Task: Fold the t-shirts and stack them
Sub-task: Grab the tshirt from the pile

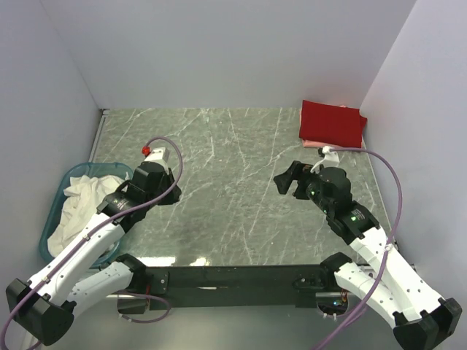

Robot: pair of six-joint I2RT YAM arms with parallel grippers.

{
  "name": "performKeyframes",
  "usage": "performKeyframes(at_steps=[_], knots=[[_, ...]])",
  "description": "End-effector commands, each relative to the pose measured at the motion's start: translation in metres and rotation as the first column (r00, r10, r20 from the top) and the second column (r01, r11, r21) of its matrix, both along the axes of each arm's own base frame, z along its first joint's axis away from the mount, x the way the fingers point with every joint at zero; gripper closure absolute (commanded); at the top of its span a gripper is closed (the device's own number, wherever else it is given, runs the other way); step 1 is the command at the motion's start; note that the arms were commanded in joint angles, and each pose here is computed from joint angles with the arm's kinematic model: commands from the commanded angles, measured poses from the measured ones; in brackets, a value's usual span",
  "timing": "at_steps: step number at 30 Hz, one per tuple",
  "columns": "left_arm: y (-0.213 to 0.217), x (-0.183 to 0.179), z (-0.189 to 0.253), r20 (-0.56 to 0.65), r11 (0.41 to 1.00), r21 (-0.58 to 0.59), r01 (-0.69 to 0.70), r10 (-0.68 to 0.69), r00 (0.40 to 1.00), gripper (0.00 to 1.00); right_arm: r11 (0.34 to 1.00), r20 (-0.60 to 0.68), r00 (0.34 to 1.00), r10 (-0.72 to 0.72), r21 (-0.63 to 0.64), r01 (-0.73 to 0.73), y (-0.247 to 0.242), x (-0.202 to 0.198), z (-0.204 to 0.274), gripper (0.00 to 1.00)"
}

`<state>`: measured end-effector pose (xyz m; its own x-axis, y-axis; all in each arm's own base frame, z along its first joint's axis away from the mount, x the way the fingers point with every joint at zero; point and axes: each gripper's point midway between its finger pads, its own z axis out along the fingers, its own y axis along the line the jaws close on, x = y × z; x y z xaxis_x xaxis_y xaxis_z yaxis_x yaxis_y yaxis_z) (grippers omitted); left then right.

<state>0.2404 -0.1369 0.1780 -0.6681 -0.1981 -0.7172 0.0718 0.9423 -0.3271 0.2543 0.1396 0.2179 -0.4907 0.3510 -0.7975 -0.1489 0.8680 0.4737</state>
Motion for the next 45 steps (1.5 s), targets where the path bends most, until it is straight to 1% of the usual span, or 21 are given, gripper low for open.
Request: performKeyframes(at_steps=[1, 6, 9, 10, 12, 15, 19, 21, 22, 24, 25, 26, 28, 29, 30, 34, 36, 37, 39, 42, 45], knots=[[0.005, 0.008, 0.007, 0.037, 0.999, 0.001, -0.044, 0.043, 0.998, 0.82, 1.0, -0.015, 1.0, 0.024, 0.0, -0.024, 0.002, -0.006, -0.004, 0.01], [0.015, 0.011, 0.01, 0.035, 0.993, 0.014, -0.117, 0.116, 0.993, 0.76, 0.997, -0.011, 0.997, 0.075, 0.015, -0.075, 0.009, -0.013, -0.003, 0.01], [0.029, 0.014, 0.012, 0.028, 0.976, 0.024, -0.218, 0.218, 0.976, 0.65, 0.995, -0.021, 0.995, 0.1, 0.013, -0.1, 0.012, -0.015, -0.005, 0.01], [0.036, 0.015, 0.012, 0.017, 0.961, 0.014, -0.275, 0.274, 0.961, 0.59, 0.992, -0.023, 0.992, 0.123, 0.009, -0.123, 0.015, -0.016, -0.006, 0.01], [0.058, 0.013, 0.01, -0.007, 0.925, 0.065, -0.374, 0.375, 0.927, 0.54, 0.991, -0.044, 0.991, 0.13, -0.004, -0.13, 0.015, -0.017, -0.011, 0.01], [0.088, 0.011, 0.009, -0.029, 0.858, 0.093, -0.505, 0.51, 0.86, 0.45, 0.983, -0.051, 0.982, 0.183, 0.029, -0.181, 0.025, -0.021, -0.012, 0.01], [0.135, 0.006, 0.015, 0.003, 0.749, 0.081, -0.657, 0.659, 0.752, 0.24, 0.976, -0.072, 0.973, 0.219, 0.032, -0.217, 0.03, -0.025, -0.021, 0.01], [0.154, 0.003, 0.021, 0.029, 0.692, 0.09, -0.716, 0.717, 0.697, 0.2, 0.975, -0.076, 0.973, 0.22, 0.032, -0.218, 0.03, -0.025, -0.023, 0.01], [0.17, 0.0, 0.022, 0.033, 0.642, 0.101, -0.76, 0.761, 0.648, 0.2, 0.974, -0.079, 0.971, 0.228, 0.036, -0.225, 0.032, -0.026, -0.025, 0.01], [0.186, 0.0, 0.026, 0.047, 0.591, 0.11, -0.799, 0.8, 0.598, 0.2, 0.969, -0.078, 0.967, 0.244, 0.045, -0.241, 0.034, -0.028, -0.025, 0.01], [0.203, -0.002, 0.023, 0.046, 0.545, 0.138, -0.827, 0.831, 0.555, 0.19, 0.969, -0.083, 0.966, 0.245, 0.046, -0.242, 0.034, -0.028, -0.026, 0.01], [0.208, 0.002, 0.024, 0.05, 0.534, 0.137, -0.834, 0.837, 0.544, 0.18, 0.97, -0.086, 0.966, 0.243, 0.045, -0.24, 0.034, -0.028, -0.027, 0.01], [0.237, -0.002, 0.02, 0.035, 0.462, 0.147, -0.875, 0.881, 0.471, 0.19, 0.967, -0.084, 0.964, 0.253, 0.049, -0.25, 0.035, -0.03, -0.027, 0.01], [0.246, 0.002, 0.017, 0.033, 0.445, 0.145, -0.884, 0.89, 0.454, 0.19, 0.966, -0.085, 0.963, 0.256, 0.05, -0.252, 0.036, -0.031, -0.027, 0.01], [0.262, -0.003, 0.014, 0.031, 0.392, 0.148, -0.908, 0.916, 0.4, 0.19, 0.965, -0.08, 0.963, 0.259, 0.053, -0.255, 0.036, -0.031, -0.026, 0.01], [0.284, -0.004, -0.002, -0.021, 0.32, 0.136, -0.938, 0.947, 0.32, 0.2, 0.962, -0.085, 0.958, 0.273, 0.059, -0.268, 0.037, -0.034, -0.028, 0.01], [0.287, -0.004, -0.014, -0.061, 0.302, 0.137, -0.943, 0.953, 0.297, 0.22, 0.959, -0.082, 0.956, 0.281, 0.064, -0.276, 0.039, -0.034, -0.027, 0.01], [0.291, -0.005, -0.017, -0.077, 0.283, 0.129, -0.95, 0.958, 0.275, 0.27, 0.957, -0.089, 0.954, 0.287, 0.063, -0.282, 0.04, -0.035, -0.028, 0.01], [0.288, -0.004, -0.026, -0.1, 0.293, 0.125, -0.948, 0.954, 0.281, 0.31, 0.955, -0.095, 0.951, 0.295, 0.065, -0.29, 0.041, -0.036, -0.029, 0.01], [0.29, -0.004, -0.03, -0.11, 0.285, 0.113, -0.952, 0.956, 0.273, 0.43, 0.951, -0.097, 0.947, 0.306, 0.071, -0.3, 0.042, -0.037, -0.028, 0.01], [0.287, -0.003, -0.024, -0.104, 0.302, 0.091, -0.949, 0.951, 0.292, 0.67, 0.95, -0.092, 0.946, 0.31, 0.076, -0.303, 0.043, -0.038, -0.027, 0.01]])
